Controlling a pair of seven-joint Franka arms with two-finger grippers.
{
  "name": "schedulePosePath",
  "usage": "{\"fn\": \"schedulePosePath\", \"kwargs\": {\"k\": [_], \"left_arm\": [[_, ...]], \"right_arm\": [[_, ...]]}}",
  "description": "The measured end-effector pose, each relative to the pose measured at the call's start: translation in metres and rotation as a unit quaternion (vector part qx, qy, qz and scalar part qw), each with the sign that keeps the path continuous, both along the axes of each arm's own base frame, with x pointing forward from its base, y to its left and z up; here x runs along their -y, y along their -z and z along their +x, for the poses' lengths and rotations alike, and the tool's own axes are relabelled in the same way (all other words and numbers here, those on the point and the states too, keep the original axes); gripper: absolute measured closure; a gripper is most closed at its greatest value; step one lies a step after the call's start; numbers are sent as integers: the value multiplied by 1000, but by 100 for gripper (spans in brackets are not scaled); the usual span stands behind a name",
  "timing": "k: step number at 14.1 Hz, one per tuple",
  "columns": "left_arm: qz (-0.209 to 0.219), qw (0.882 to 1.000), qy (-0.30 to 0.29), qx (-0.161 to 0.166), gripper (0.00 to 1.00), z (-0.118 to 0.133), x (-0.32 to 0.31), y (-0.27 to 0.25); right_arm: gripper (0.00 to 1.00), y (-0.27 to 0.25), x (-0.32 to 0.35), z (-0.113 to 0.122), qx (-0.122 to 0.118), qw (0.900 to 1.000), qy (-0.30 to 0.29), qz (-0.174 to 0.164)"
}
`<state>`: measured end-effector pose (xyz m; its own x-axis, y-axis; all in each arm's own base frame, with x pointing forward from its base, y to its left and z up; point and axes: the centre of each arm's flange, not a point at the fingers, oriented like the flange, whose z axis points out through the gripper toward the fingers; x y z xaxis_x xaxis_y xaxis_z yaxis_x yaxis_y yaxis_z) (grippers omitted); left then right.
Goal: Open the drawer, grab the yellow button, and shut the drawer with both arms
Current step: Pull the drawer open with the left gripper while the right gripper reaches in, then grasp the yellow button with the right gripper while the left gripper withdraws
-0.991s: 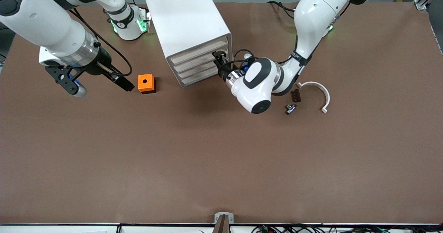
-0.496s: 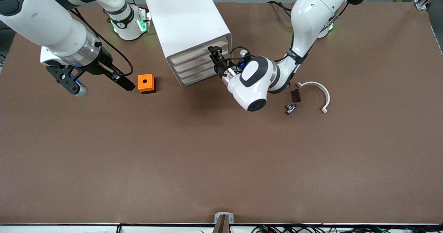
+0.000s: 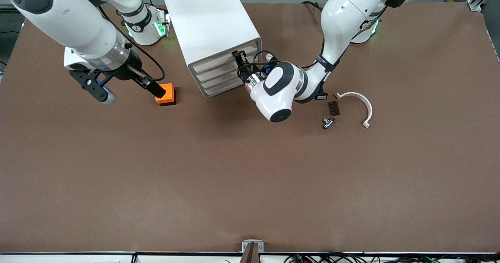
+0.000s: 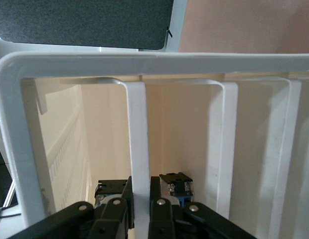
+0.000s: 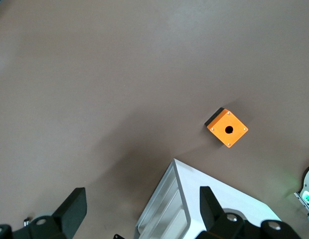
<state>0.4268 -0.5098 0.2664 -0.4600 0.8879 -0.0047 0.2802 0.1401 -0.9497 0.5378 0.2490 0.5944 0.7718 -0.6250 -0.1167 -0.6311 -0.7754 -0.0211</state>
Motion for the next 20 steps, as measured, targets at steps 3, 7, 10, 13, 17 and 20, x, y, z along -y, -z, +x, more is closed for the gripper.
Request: {"fn": "schedulePosePath", "kwargs": {"k": [3,7,10,13,17,20], "left_arm": [[2,1000,-16,3,86,17,-13,-1],[6,997,-74,15,86,78,-67,-5],[8,993,-106,40,86,114,-97,-14],[0,992,-115,60,86,130,-110,-19],[-8,989,-128,78,49,145,-127,-22],[-21,986,-136,94,19,159,-143,-27]], "right_arm": [[0,0,-35,-15,7,1000,-26,1],[0,4,-84,-39,11,1000,-6,-3],[0,18,-129,-62,12,1000,-4,-19],[0,42,-173,-82,16,999,20,-30],[0,82,-223,-108,45,996,58,-42],[0,111,-224,-103,34,993,93,-59]]}}
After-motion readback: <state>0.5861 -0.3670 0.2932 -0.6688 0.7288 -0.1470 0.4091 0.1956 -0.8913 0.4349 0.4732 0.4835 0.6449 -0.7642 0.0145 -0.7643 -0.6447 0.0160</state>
